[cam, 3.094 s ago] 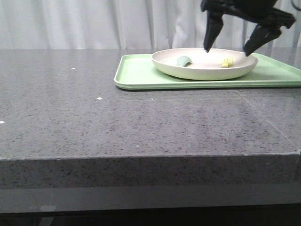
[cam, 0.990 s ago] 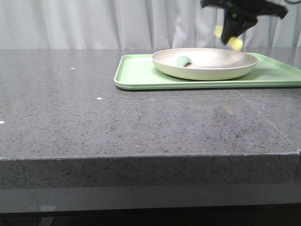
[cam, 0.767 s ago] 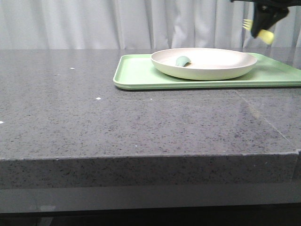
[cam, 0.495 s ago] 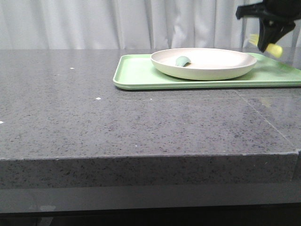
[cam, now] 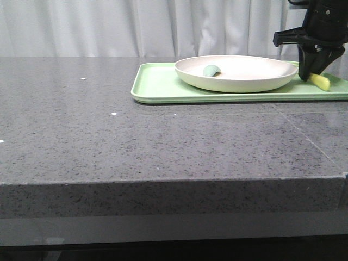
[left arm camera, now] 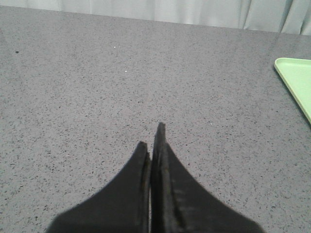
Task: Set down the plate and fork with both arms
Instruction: 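Lower the fork onto the tray and open the right gripper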
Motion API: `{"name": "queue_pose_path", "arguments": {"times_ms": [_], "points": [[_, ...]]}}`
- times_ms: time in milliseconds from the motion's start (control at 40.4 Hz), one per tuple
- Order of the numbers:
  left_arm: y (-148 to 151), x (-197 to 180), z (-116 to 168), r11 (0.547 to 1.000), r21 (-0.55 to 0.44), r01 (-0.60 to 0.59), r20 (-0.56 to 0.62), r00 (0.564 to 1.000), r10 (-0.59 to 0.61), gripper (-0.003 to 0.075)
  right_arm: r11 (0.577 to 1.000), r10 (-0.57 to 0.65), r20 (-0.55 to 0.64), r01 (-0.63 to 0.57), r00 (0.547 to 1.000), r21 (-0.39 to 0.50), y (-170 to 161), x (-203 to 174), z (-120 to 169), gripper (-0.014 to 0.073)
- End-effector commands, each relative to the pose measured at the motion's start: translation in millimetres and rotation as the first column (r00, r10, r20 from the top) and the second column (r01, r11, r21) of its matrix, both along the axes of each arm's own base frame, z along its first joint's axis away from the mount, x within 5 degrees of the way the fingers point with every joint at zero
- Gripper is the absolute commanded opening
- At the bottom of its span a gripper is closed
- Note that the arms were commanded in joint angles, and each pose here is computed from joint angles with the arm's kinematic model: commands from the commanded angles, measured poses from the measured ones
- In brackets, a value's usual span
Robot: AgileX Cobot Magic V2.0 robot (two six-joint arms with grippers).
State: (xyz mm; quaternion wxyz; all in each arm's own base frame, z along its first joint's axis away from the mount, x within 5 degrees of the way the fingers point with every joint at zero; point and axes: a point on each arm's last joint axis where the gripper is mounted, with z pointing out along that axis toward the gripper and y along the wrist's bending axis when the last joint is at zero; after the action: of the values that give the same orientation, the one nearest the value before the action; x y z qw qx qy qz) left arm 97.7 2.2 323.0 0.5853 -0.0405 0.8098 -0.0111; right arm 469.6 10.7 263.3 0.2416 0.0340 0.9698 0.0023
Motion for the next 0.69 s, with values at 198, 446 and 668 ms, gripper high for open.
{"name": "queue_pose_path", "arguments": {"times_ms": [198,446,668], "points": [[-0.7,1.6,15.1,1.000,-0.010,0.007,0.094,0.996,-0.006,-0.0018,1.000,0.005,0.165,-0.002,0.986,-0.017,-4.0,-16.3,63.1,0.0403],[-0.7,1.6,15.1,1.000,-0.010,0.007,0.094,0.996,-0.006,-0.0018,1.000,0.004,0.268,0.000,0.963,-0.015,-4.7,-46.1,116.3,0.0358],[-0.7,1.6,15.1,1.000,-0.010,0.007,0.094,0.996,-0.006,-0.0018,1.000,0.001,0.324,0.003,0.946,-0.013,-5.5,-77.3,155.5,0.0035]]}}
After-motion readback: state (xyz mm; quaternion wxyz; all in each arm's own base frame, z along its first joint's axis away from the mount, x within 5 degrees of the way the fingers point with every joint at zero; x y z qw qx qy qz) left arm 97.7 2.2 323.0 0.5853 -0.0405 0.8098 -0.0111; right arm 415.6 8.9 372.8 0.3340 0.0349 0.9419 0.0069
